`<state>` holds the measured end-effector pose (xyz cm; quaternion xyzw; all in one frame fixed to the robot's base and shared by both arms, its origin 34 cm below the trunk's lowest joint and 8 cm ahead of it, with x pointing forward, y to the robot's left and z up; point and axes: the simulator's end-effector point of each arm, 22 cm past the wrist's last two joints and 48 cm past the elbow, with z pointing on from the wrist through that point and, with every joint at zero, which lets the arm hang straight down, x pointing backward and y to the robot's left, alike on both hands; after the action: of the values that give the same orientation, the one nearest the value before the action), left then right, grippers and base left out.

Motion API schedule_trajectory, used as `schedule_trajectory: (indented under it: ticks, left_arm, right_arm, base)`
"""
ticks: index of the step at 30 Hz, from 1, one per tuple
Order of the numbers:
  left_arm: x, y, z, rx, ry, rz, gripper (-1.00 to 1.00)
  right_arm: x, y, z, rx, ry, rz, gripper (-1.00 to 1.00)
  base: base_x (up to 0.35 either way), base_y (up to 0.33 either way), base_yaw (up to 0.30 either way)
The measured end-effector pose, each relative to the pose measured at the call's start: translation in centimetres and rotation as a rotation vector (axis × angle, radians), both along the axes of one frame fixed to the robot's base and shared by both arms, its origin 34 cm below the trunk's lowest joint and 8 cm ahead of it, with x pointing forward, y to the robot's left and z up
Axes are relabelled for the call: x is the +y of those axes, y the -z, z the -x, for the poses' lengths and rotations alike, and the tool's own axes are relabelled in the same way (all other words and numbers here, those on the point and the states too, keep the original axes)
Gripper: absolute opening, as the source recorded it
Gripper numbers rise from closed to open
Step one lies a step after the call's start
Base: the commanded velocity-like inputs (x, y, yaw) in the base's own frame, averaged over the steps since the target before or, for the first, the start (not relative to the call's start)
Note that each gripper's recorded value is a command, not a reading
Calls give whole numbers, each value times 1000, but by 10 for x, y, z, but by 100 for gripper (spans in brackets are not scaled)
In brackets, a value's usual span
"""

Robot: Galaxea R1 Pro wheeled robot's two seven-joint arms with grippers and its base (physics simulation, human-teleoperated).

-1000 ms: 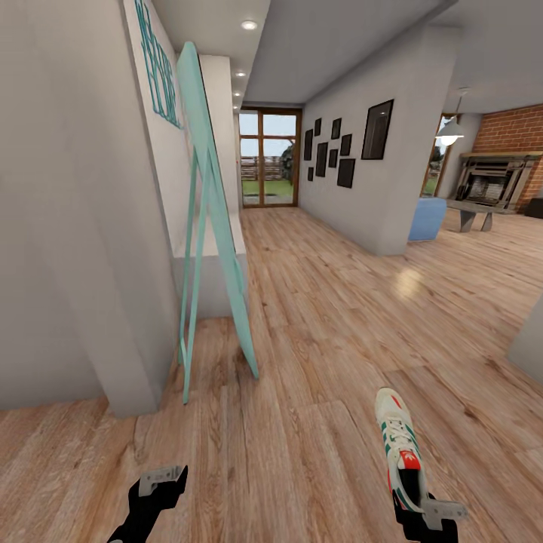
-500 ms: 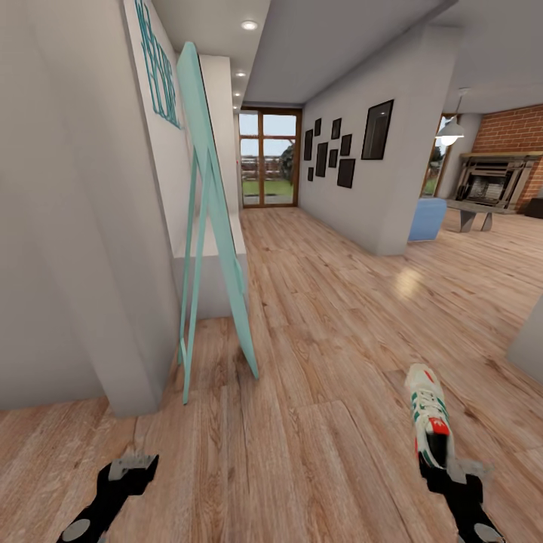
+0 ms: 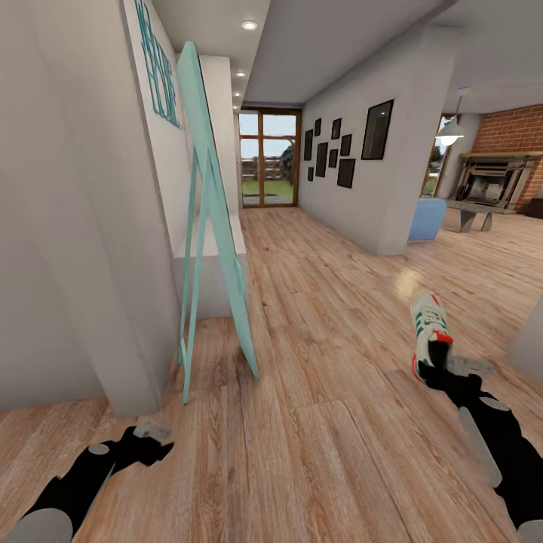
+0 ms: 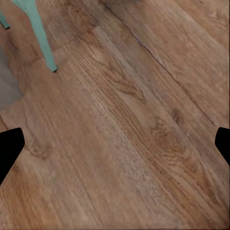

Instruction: Pick up the two gym shoes and the two sandals from the corridor floor and place them onto the hallstand (shoe rack) in the corridor, making sure they are on the rack and not on the floor. Arrange them so the two gym shoes are next to each other and the two sandals are next to each other.

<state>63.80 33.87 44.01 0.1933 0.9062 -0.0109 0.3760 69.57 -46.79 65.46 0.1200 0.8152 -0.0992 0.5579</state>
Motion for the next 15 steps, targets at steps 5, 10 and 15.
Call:
schedule_trajectory:
  ticks: [5, 10, 15]
  left_arm:
    - [-20, 9, 12, 59, 91, 23, 100]
    - [-30, 13, 17, 76, 138, 5, 100]
    - [-44, 20, 23, 98, 210, -31, 100]
  right_arm:
    - [5, -66, 1, -29, -18, 3, -100]
    - [8, -71, 1, -33, -25, 7, -100]
    - [11, -67, 1, -26, -41, -1, -100]
  base:
    - [0, 0, 0]
    - [0, 0, 0]
    - [0, 0, 0]
